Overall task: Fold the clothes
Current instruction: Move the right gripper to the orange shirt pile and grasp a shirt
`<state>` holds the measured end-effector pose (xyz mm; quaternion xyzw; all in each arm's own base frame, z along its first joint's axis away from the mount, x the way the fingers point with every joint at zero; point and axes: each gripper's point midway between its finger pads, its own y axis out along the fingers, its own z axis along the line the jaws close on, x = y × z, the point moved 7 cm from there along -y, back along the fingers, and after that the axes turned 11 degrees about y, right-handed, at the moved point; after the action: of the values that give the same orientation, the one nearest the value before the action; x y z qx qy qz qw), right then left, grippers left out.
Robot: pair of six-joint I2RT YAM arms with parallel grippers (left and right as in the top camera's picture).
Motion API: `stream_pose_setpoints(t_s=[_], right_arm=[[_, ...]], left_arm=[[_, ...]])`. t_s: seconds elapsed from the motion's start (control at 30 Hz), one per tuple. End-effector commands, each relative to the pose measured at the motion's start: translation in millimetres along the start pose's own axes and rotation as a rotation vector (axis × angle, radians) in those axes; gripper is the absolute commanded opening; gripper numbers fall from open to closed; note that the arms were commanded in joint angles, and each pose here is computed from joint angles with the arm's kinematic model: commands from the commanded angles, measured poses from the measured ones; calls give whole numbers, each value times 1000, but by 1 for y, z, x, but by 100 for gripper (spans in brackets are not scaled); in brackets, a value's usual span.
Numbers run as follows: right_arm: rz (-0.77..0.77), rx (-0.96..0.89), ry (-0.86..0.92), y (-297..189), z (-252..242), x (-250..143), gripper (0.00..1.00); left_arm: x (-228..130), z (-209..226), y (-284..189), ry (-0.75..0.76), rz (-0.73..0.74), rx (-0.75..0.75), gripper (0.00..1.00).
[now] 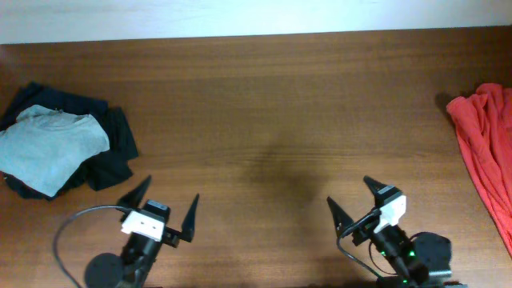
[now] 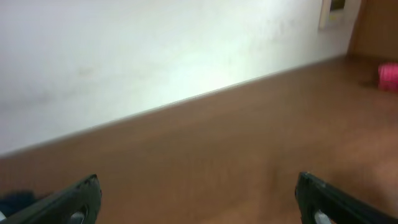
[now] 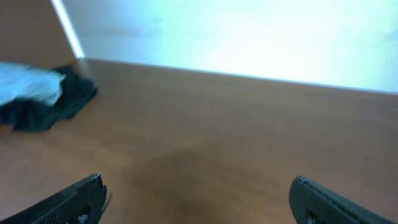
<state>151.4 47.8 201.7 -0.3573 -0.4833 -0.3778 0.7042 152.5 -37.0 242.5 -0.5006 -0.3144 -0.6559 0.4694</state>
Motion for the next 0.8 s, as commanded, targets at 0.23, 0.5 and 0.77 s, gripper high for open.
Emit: stream_pose_setpoints(t_s=[0.23, 0.5, 0.77], right_arm=[[293, -224, 145, 19, -9, 82, 99], [582, -255, 272, 64, -18, 127, 98], [802, -277, 422, 103, -47, 81, 99]], left_arm=[[89, 61, 53, -137, 385, -42, 99], [55, 67, 120, -282, 650, -232, 99], [14, 63, 147, -345, 782, -287, 99]])
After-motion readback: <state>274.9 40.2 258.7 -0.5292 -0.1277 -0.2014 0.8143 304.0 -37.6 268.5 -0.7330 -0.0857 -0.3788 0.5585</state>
